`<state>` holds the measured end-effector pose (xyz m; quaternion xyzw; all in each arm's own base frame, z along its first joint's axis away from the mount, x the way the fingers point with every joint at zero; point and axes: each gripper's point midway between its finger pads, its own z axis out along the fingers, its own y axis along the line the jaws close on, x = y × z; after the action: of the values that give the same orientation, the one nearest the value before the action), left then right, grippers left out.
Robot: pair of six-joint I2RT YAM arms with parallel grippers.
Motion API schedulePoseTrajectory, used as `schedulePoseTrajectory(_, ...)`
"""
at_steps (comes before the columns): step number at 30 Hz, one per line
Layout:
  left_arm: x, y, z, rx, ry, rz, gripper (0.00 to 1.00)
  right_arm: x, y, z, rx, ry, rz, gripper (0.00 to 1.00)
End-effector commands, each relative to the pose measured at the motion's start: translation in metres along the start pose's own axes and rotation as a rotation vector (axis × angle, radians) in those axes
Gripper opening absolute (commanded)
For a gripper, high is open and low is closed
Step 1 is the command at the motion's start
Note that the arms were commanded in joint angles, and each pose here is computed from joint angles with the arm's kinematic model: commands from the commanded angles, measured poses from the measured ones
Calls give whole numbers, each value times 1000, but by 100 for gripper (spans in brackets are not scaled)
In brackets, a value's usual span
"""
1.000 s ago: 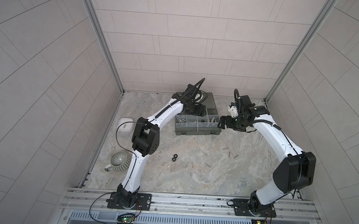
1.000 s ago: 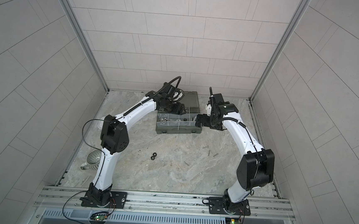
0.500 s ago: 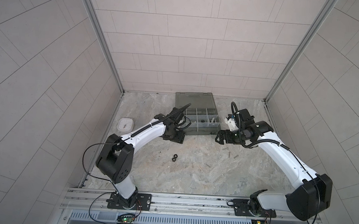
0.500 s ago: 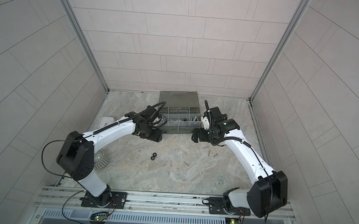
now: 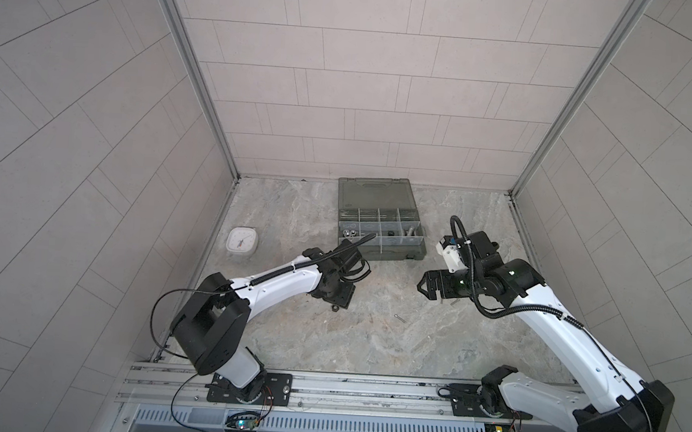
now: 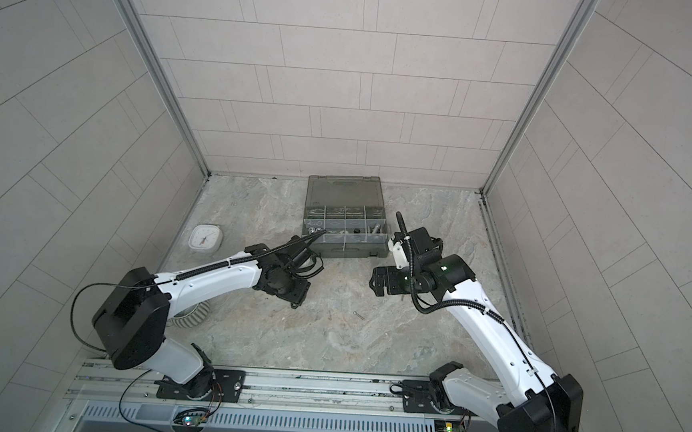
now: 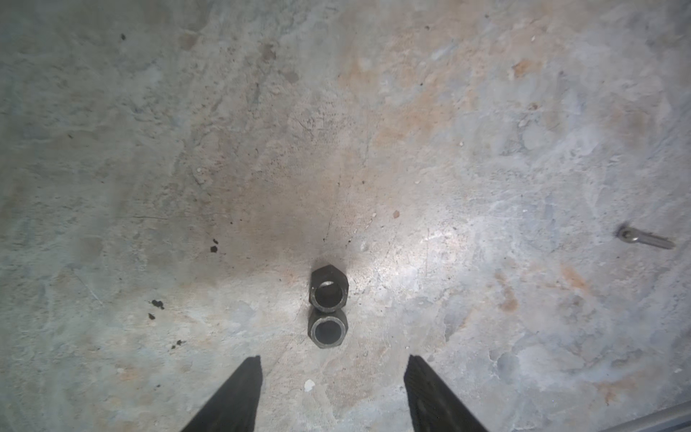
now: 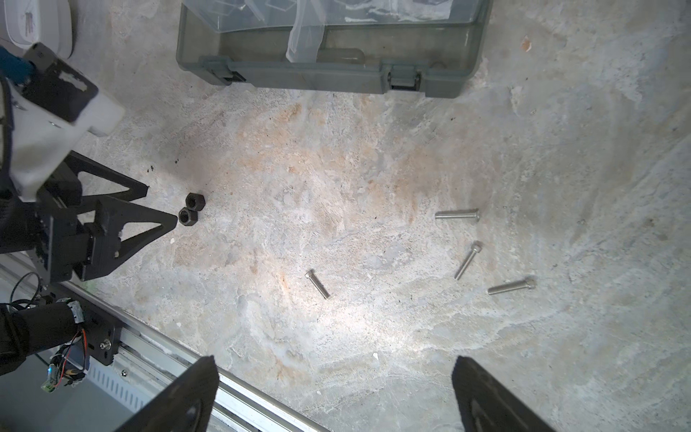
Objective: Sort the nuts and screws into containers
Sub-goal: 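Move the left gripper back down to the remaining black nuts, then close the left gripper on another black nut, then lift the black nut with the left gripper and carry it over the box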
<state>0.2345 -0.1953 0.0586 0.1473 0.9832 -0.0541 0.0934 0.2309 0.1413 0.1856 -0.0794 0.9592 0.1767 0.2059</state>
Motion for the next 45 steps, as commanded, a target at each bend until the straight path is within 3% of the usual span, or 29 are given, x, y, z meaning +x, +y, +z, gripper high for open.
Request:
schedulePoseTrajectory(1, -3, 6, 8, -33, -19, -14, 64, 10, -7, -6, 32, 4, 18, 99)
schedulePoseTrajectory(7, -4, 6, 21, -49, 11, 13, 53, 14, -11, -15, 46, -39, 22, 99)
schedulePoseTrajectory(27, 4, 2, 49, -39, 91, 20, 44, 14, -15, -12, 71, -27, 21, 99)
schedulePoseTrajectory(39, -4, -1, 50, -32, 99, 44, 32, 9, -15, -9, 81, -15, 6, 99)
schedulePoseTrajectory(45, -7, -3, 50, -23, 111, 51, 19, 6, -15, -9, 89, -15, 0, 99)
